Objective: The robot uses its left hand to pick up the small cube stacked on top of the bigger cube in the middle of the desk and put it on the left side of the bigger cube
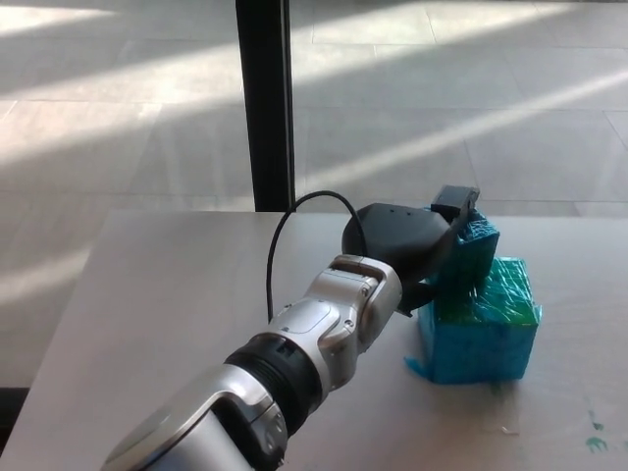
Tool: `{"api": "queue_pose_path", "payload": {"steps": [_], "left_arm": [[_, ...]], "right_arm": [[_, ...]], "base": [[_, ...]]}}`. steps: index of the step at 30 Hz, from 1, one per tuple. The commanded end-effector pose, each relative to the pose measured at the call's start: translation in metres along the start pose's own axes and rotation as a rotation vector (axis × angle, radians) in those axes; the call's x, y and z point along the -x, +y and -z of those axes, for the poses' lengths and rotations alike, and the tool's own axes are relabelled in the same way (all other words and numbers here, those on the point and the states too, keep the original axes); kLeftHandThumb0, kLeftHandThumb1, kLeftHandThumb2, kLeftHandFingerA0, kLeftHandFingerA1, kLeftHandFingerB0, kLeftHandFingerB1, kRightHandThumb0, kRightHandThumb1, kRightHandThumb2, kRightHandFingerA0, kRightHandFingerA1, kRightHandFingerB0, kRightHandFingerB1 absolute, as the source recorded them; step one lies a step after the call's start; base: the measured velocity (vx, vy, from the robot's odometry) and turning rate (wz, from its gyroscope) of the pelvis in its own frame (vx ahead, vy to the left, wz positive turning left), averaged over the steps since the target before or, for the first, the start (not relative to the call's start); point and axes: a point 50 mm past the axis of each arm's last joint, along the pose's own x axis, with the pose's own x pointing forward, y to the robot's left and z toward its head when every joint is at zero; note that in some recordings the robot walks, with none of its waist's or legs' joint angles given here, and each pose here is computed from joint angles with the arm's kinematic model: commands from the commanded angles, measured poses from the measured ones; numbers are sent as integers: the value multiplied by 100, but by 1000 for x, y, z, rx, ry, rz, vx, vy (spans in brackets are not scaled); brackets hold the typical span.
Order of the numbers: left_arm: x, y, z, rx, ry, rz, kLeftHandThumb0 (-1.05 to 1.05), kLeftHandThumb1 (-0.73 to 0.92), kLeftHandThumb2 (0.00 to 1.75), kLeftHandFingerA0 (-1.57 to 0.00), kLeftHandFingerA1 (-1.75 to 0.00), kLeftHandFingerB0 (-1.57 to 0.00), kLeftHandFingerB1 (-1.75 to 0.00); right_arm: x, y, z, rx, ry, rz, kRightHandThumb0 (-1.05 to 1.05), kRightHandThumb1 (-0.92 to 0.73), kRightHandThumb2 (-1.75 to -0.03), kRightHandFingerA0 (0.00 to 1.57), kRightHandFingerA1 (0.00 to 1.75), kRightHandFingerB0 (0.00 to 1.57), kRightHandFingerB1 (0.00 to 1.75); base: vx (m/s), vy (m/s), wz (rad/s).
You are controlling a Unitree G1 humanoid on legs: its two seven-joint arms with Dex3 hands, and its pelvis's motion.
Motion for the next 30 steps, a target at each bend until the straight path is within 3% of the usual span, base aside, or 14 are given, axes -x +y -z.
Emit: {"api": "queue_pose_path", "payload": {"steps": [1, 2, 4, 5, 6, 9, 10, 11, 14, 20, 23, 26, 27, 30], "left_arm": [[6, -19, -3, 47, -53, 43, -19, 69, 78, -78, -165, -68, -142], [7, -21, -1, 68, -44, 35, -16, 64, 83, -80, -175, -64, -161], [8, -23, 2, 66, -20, 49, -16, 72, 75, -92, -174, -63, -146], [8, -22, 5, 72, -21, 42, -18, 73, 74, -73, -170, -63, -145], [9, -22, 6, 68, -22, 36, -19, 78, 73, -77, -158, -68, -126], [10, -19, 10, 31, -49, 0, -15, 73, 76, -75, -171, -65, -146], [9, -15, 11, 35, -49, -3, -15, 76, 73, -73, -151, -68, -122], [8, -11, 13, 21, -56, -16, -13, 70, 80, -73, -168, -62, -147], [9, 6, 20, -24, -115, -94, -18, 73, 77, -76, -175, -54, -164], [10, 17, 30, -15, -119, -143, -22, 70, 77, -81, -175, -60, -164], [11, 21, 34, -40, -124, -162, -22, 74, 72, -84, -165, -66, -133], [11, 23, 35, -30, -119, -168, -24, 74, 72, -83, -169, -68, -142], [11, 24, 35, -11, -119, -179, -20, 69, 77, -98, -172, -67, -137], [11, 29, 33, 29, -114, -231, -20, 70, 78, -89, -164, -71, -132]], "right_arm": [[0, -3, 4, -1, 31, 16, -31, -72, -64, 68, 64, 66, 42], [0, -4, 4, -3, 29, 21, -31, -71, -63, 69, 64, 66, 43], [-2, -5, 3, -10, 18, 14, -32, -69, -63, 68, 67, 66, 44], [-4, -6, 1, -17, 11, 15, -31, -69, -65, 67, 68, 65, 45], [-4, -6, 1, -21, 11, 17, -31, -69, -64, 68, 67, 66, 44], [-5, -7, 0, -16, 15, 23, -30, -70, -63, 69, 67, 64, 44], [-6, -7, 0, -10, 15, 23, -33, -71, -62, 64, 61, 64, 43], [-5, -7, 0, -12, 10, 20, -33, -70, -62, 66, 61, 62, 43], [-4, -6, 0, 1, 14, 31, -30, -72, -63, 67, 59, 65, 43], [-5, -6, 2, -7, 8, 17, -31, -72, -65, 68, 68, 62, 45], [-4, -5, 3, -9, 16, 22, -32, -74, -64, 70, 67, 62, 44], [-4, -4, 5, -16, 16, 22, -31, -72, -64, 70, 67, 62, 44], [-5, -4, 5, -12, 16, 22, -31, -71, -63, 70, 68, 61, 44], [-5, -4, 5, -10, 14, 24, -31, -71, -63, 72, 67, 62, 44]], "base": [[0, 0, 0], [0, 0, 0], [0, 0, 0], [0, 0, 0], [0, 0, 0], [0, 0, 0], [0, 0, 0], [0, 0, 0], [0, 0, 0], [0, 0, 0], [0, 0, 0], [0, 0, 0], [0, 0, 0], [0, 0, 0]]}}
